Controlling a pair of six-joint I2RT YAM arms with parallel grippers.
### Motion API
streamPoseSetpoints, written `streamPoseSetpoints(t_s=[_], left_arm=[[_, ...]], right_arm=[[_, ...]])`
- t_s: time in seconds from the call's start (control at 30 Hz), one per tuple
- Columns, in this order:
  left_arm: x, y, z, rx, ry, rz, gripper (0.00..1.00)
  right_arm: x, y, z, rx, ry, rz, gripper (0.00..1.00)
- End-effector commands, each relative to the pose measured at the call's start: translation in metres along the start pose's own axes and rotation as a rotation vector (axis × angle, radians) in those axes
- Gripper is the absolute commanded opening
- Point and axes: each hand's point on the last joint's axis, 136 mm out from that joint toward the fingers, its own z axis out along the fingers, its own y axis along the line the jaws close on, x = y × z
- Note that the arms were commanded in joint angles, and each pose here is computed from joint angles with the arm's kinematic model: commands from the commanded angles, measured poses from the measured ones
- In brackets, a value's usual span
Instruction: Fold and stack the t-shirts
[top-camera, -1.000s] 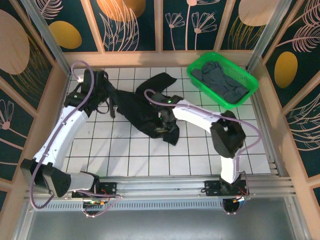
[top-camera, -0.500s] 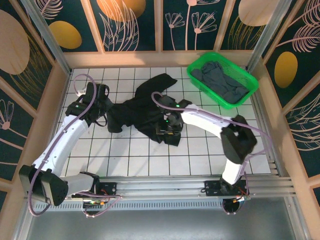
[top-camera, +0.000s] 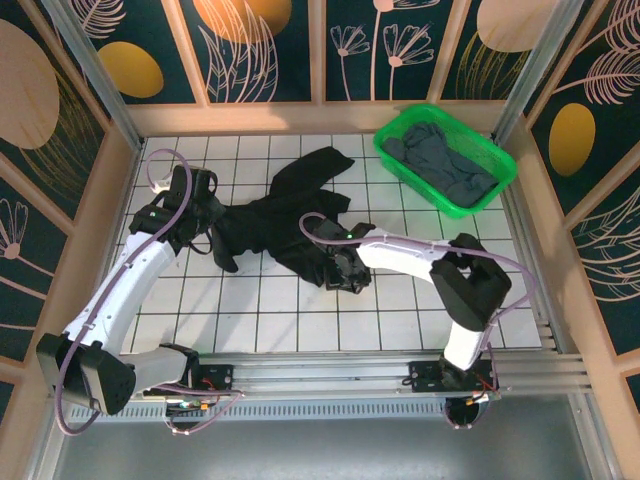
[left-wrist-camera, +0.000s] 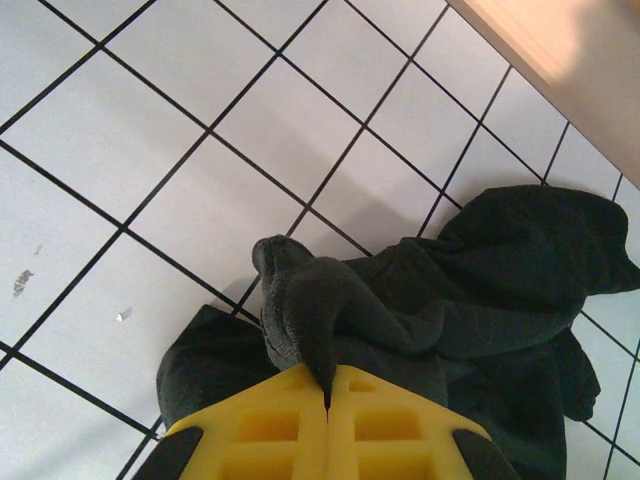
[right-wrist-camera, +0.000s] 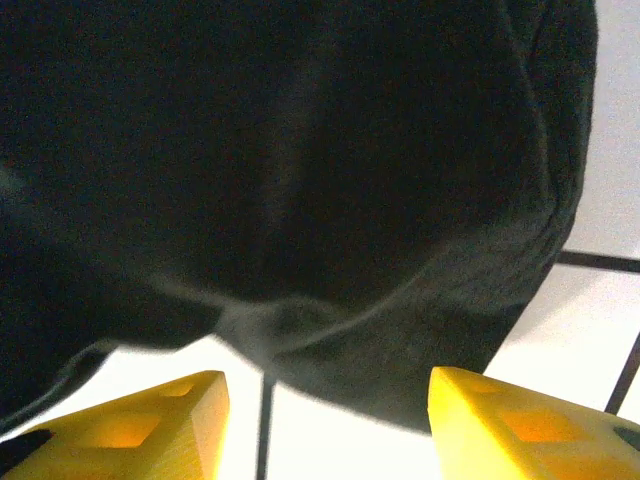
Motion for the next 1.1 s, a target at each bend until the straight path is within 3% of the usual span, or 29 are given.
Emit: streamPoseSetpoints(t_s=[0.0,0.2,0.37,0.47,0.57,0.63,0.77,0.9,1.07], left_arm=[[-0.005,0.001,-0.008,0.014,-0.018,0.004,0.0],[-0.003,0.0,-0.006,0.027,-0.013,-0.006,0.0],[-0.004,-0.003,-0.006,0.034,-0.017,-0.01,0.0],[-0.007,-0.004,-0.006,0.036,-0.024,-0.013,0.0],[-0.005,-0.003,-0.004,0.029,-0.02,-0.008,0.0],[-0.006,-0.006,-0.003,0.034,-0.018,-0.004,0.0],[-0.023,-0.023,-0.003,0.053,-0.05,0.0,0.0],[-0.058,-0.055,-0.006,0.128,-0.097,-0.067,0.0],[-0.116,-0.089,-0.056,0.238,-0.25,-0.152,0.0]], right_arm=[[-0.001,-0.019,0.004,0.123,-0.028,0.015,0.55],[0.004,-0.018,0.003,0.085,-0.028,-0.008,0.58],[0.016,-0.022,0.022,0.084,0.03,-0.004,0.53],[0.022,-0.026,0.031,0.068,0.055,0.016,0.4],[0.012,-0.026,0.026,0.06,0.024,0.014,0.16],[-0.011,-0.026,0.006,0.067,-0.061,0.018,0.0],[-0.08,-0.047,-0.051,0.071,-0.259,0.113,0.0],[-0.153,-0.097,-0.117,0.095,-0.483,0.272,0.0],[-0.216,-0.136,-0.222,0.03,-0.778,0.375,0.0]])
